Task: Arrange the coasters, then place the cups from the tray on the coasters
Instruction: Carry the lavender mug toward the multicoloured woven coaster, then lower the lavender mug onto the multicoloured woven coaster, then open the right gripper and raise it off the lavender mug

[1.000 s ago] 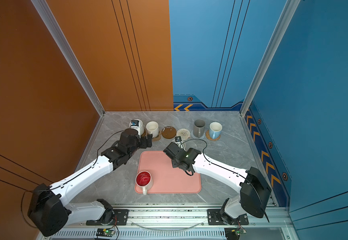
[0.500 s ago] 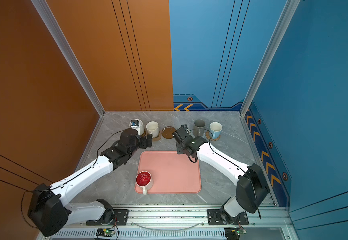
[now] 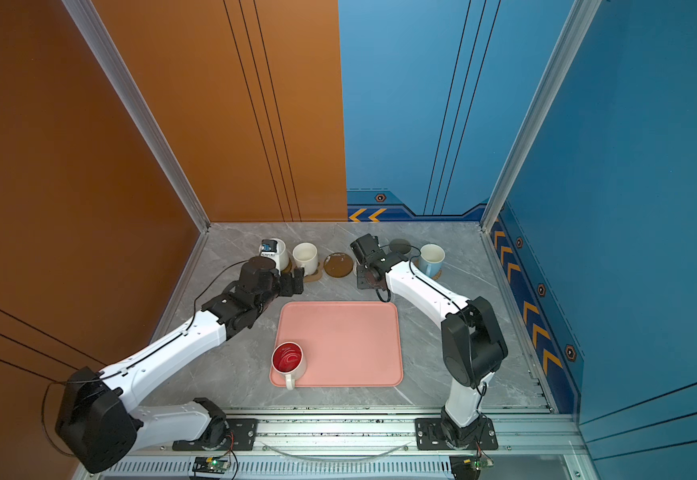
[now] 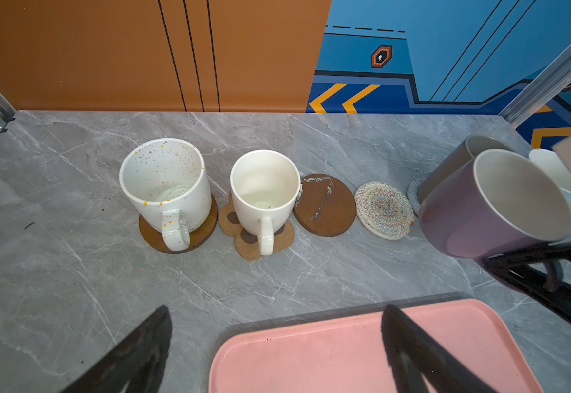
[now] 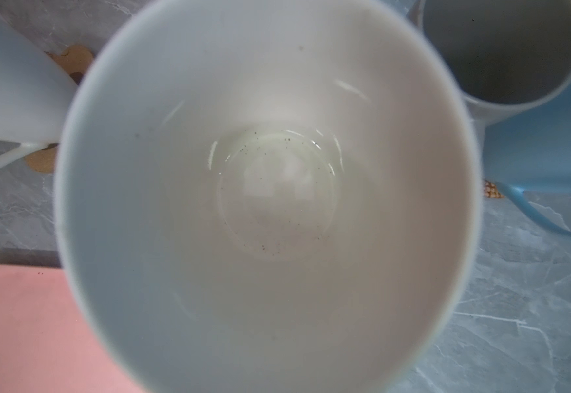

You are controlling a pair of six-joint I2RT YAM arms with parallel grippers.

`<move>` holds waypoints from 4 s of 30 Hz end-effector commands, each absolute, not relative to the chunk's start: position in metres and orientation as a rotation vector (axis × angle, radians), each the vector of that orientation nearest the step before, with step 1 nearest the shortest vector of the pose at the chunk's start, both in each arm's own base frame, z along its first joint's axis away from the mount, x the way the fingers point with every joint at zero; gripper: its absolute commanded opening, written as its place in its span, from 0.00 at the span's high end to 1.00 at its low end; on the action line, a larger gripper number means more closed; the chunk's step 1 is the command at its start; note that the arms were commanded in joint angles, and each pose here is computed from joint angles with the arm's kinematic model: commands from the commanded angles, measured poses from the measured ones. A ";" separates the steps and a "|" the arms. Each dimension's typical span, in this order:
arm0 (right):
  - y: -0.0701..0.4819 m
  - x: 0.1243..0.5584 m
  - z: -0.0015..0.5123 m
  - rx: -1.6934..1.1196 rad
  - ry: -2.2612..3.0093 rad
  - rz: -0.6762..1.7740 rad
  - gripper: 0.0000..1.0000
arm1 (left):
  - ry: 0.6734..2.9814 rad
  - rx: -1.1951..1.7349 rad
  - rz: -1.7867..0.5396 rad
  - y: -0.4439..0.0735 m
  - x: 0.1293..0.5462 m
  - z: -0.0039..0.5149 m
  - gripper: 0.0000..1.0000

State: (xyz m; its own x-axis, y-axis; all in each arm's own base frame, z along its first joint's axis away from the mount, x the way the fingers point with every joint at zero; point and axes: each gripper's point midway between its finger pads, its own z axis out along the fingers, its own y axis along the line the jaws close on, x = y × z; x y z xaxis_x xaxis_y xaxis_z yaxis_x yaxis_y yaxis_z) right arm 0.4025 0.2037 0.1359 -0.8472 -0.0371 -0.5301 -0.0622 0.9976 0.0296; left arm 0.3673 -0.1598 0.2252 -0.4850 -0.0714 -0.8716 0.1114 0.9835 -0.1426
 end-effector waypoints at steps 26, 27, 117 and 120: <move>0.217 0.479 0.116 -0.037 2.542 0.095 1.00 | 2.062 0.017 -0.209 -0.155 0.372 0.231 0.04; 0.217 0.479 0.115 -0.037 2.544 0.097 1.00 | 2.061 0.017 -0.209 -0.155 0.372 0.231 0.04; 0.226 0.362 0.264 0.130 1.913 0.428 0.35 | 2.155 0.088 -0.167 -0.170 0.342 0.243 0.05; 0.238 0.369 0.260 0.118 1.874 0.503 0.33 | 2.146 0.107 -0.125 -0.172 0.329 0.257 0.05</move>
State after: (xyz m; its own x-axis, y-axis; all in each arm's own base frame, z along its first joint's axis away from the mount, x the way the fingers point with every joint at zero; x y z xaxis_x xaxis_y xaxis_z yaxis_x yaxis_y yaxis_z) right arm 0.3580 0.2276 0.2430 -0.4356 0.2269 -0.8711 -0.1241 0.9433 0.3077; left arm 0.3429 -0.1817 0.2388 -0.5477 0.0159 -0.8366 0.1599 0.9834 -0.0860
